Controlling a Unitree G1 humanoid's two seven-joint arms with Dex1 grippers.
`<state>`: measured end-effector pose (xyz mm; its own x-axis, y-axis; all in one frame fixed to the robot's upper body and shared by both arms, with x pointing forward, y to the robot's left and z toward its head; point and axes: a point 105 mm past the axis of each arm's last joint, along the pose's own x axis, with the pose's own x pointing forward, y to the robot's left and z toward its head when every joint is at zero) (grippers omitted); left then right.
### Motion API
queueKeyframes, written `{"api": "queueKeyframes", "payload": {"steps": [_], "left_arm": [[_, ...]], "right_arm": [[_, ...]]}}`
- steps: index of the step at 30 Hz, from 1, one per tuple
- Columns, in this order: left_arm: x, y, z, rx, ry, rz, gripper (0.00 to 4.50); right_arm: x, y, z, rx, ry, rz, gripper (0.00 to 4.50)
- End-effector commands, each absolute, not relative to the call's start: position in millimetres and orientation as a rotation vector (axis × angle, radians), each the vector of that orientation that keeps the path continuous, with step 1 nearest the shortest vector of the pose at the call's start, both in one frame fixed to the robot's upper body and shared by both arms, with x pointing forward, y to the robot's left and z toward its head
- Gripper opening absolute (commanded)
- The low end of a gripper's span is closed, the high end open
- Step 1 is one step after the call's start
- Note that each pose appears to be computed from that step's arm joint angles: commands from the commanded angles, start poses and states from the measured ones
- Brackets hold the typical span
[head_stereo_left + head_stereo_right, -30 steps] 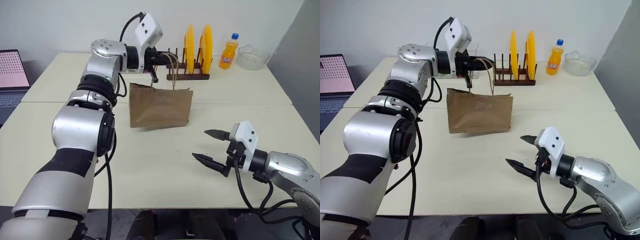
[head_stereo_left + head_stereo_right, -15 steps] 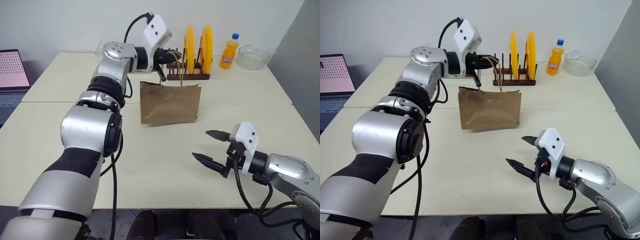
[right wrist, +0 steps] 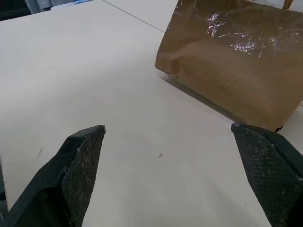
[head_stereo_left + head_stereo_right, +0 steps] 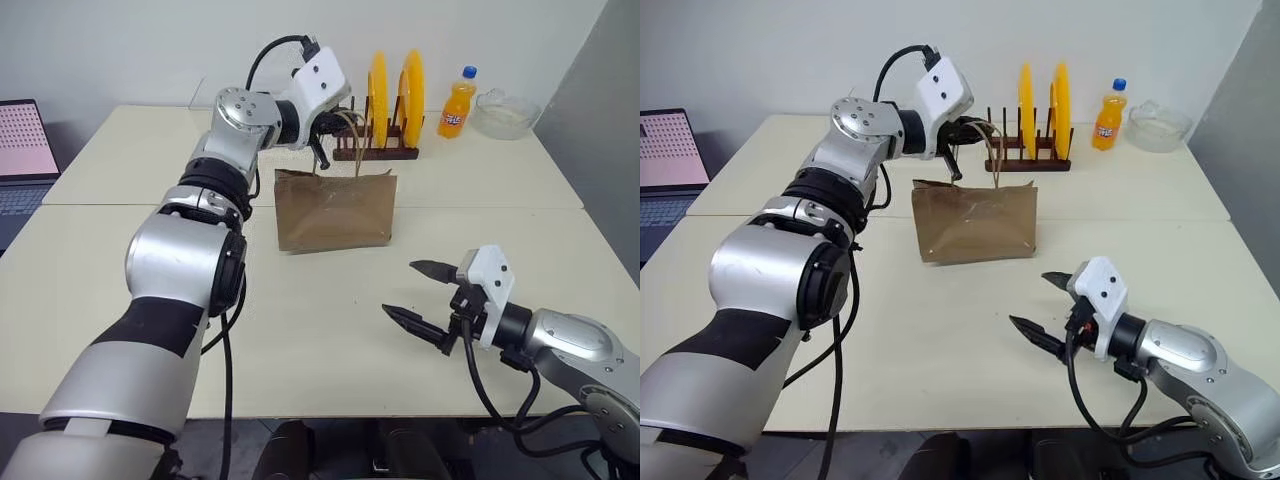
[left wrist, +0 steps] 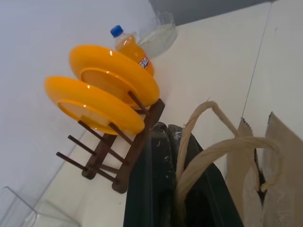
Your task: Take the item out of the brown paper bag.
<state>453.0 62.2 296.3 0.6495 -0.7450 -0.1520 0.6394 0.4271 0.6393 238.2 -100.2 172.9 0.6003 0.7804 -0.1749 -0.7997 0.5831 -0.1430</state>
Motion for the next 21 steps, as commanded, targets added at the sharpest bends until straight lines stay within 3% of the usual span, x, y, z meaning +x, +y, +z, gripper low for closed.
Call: {"api": "queueKeyframes", "payload": {"steps": [1,8,11,18,21], "left_arm": [[453,66,316,0.773,-0.241,-0.808,0.05],[455,69,319,0.803,-0.253,-0.773,0.05],[455,70,318,0.784,-0.239,-0.782,0.61],[452,86,307,0.755,-0.181,-0.842,2.79],[448,103,297,0.751,-0.132,-0.881,2.79]], "right_arm": [[236,-94,183,-0.231,0.045,0.936,4.5],[238,-93,184,-0.234,0.04,0.942,4.5],[238,-92,184,-0.237,0.039,0.946,4.5],[240,-90,185,-0.251,0.032,0.958,4.5],[239,-89,184,-0.258,0.034,0.965,4.5]]}}
